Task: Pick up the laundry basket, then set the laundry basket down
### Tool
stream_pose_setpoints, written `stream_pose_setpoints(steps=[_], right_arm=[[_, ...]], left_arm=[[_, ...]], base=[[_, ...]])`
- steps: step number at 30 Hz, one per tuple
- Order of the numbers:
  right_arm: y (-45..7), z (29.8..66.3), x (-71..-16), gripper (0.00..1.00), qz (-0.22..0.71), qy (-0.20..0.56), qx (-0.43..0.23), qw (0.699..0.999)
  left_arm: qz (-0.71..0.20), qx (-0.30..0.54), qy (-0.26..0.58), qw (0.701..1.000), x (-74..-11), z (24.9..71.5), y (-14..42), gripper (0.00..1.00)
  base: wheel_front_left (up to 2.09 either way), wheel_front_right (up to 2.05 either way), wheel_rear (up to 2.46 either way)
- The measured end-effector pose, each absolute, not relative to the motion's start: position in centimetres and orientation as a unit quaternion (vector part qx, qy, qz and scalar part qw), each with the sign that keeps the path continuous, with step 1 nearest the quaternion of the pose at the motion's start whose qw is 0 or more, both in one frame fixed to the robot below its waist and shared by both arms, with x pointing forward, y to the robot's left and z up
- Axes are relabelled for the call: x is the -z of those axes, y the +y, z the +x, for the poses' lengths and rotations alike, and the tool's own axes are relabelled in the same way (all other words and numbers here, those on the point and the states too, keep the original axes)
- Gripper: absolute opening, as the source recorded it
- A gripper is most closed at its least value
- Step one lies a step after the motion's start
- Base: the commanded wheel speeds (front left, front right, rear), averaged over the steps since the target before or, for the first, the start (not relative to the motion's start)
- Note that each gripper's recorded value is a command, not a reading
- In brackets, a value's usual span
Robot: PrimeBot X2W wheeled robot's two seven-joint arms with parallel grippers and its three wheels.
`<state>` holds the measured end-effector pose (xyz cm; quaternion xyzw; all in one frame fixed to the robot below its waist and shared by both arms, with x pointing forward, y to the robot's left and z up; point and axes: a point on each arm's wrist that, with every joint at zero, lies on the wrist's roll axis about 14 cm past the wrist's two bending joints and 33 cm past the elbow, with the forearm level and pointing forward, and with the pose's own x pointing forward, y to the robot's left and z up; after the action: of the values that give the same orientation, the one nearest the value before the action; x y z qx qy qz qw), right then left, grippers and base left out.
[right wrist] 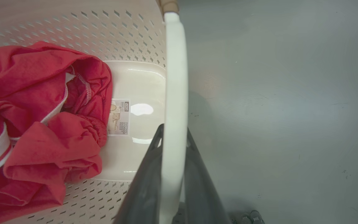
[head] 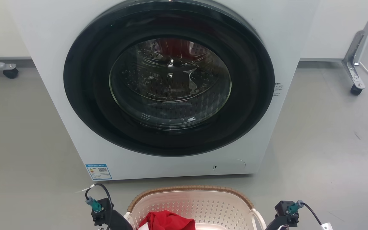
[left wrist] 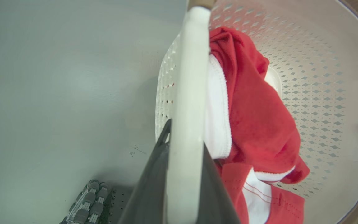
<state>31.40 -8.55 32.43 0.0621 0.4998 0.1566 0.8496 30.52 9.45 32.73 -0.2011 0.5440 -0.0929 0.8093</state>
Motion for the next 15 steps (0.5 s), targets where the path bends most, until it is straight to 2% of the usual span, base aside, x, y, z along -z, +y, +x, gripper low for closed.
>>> stream_pose_setpoints(steps=[15], right_arm=[[-8.43,31.28,-32.19,0.00,0.068,0.506,-0.157,0.845]], left_arm=[[-0.207,0.090,0.541,0.810,-32.57,30.69,9.46,0.00]], base=[[0.00,0.00,0.00]])
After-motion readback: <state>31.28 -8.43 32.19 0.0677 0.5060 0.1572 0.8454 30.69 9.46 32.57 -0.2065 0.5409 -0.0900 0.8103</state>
